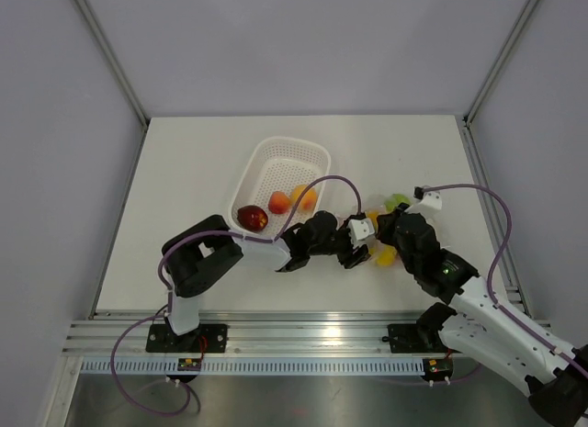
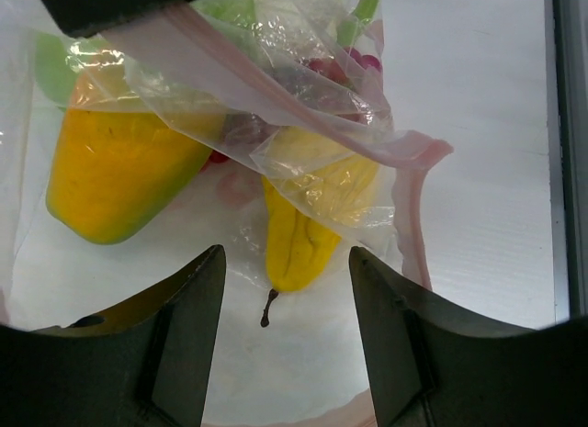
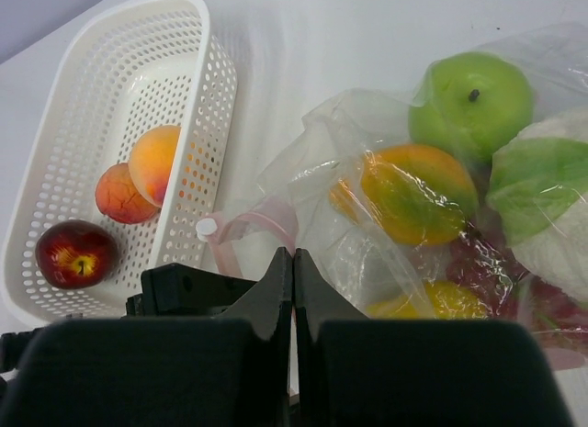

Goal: Open the zip-top bag and remove the fake food
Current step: Pick up the fake fruit from the zipper food storage bag.

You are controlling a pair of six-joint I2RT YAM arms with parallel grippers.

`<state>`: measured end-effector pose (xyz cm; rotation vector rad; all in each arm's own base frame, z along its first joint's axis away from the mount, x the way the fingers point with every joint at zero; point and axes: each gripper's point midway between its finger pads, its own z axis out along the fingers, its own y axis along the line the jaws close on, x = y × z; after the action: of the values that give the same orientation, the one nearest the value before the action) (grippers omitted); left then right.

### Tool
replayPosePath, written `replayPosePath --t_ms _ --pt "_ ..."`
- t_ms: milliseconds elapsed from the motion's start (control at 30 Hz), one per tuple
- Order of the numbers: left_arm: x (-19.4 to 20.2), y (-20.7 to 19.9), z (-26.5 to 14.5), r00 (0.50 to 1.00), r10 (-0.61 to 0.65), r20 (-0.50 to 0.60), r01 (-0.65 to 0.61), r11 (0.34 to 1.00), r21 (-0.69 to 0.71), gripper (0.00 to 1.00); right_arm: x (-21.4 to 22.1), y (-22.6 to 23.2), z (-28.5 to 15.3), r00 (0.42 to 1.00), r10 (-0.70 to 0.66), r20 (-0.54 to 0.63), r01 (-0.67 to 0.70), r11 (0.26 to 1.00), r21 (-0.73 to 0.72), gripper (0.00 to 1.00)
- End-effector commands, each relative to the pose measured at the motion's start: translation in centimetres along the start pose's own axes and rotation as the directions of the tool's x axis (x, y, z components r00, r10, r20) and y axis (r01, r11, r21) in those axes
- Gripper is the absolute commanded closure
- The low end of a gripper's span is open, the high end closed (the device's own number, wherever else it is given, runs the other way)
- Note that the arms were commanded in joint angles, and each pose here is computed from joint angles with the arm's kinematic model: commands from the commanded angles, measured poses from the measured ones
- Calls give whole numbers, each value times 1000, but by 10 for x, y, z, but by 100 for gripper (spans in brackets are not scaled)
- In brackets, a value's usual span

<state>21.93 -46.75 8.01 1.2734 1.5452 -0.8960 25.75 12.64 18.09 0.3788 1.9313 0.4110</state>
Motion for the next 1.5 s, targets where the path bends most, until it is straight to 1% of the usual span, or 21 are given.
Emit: replayPosePath --t_ms 0,167,200,233,267,300,333,467,600,733,867,1033,1067,1100,1133,1167,1200,1267,1367,1400,1467 --pt "0 0 10 1000 10 -4 -10 1000 20 41 -2 8 -6 998 57 3 -57 997 -48 100" --pt "9 1 16 999 16 -32 -15 1000 21 41 4 3 -13 998 65 -15 -66 996 -61 100" --pt "10 1 16 999 16 -35 -16 1000 21 41 4 3 -16 998 68 -13 -69 995 -70 97" --pt "9 1 15 999 20 -32 -20 1000 21 41 5 1 -17 998 57 -15 -58 996 -69 93" --pt "9 1 15 999 19 -30 -19 1000 21 41 4 1 -18 998 58 -14 -59 996 -70 86" --pt "9 1 15 999 19 -30 -19 1000 21 41 2 -1 -19 998 60 -5 -60 996 -64 64" --pt "8 2 15 999 21 -31 -20 1000 19 41 2 -4 -20 999 52 -2 -52 997 -54 58" --pt "6 1 14 1000 29 -12 -28 999 25 41 -7 -14 -25 997 70 27 -70 998 1 52" --pt "4 -7 15 999 38 2 -38 997 66 41 -11 -32 -26 994 93 64 -98 991 91 51" --pt "6 -10 16 999 55 3 -55 995 83 42 -9 -48 -26 988 134 78 -147 970 192 56" --pt "8 -16 19 998 65 -9 -64 993 103 42 -3 -50 -22 986 154 69 -165 964 209 60" --pt "9 -25 23 996 93 -12 -90 986 138 42 4 -62 -12 978 201 48 -207 942 264 60" --pt "11 -27 24 995 98 -18 -95 985 145 42 7 -65 -8 978 207 35 -208 940 270 61" --pt "12 -30 25 994 103 -22 -98 983 152 42 16 -62 -5 974 228 -18 -216 942 256 60" --pt "10 -30 26 993 112 -19 -108 982 155 42 17 -64 -1 968 248 -26 -233 938 258 60" --pt "12 -32 26 993 116 -26 -110 981 161 42 16 -76 3 962 272 -21 -255 922 292 60" --pt "12 -34 27 992 122 -23 -117 979 169 42 23 -76 6 956 286 -63 -256 921 295 60" --pt "12 -38 28 991 133 -19 -127 976 179 42 27 -81 10 949 305 -79 -266 911 314 60" --pt "11 -41 29 990 140 -15 -135 974 182 42 38 -79 17 927 352 -131 -298 901 315 60" --pt "12 -40 30 990 142 -19 -136 975 176 42 45 -78 18 916 365 -164 -301 898 321 61" --pt "12 -40 32 989 144 -17 -139 975 173 42 50 -77 19 901 395 -178 -320 884 340 62"
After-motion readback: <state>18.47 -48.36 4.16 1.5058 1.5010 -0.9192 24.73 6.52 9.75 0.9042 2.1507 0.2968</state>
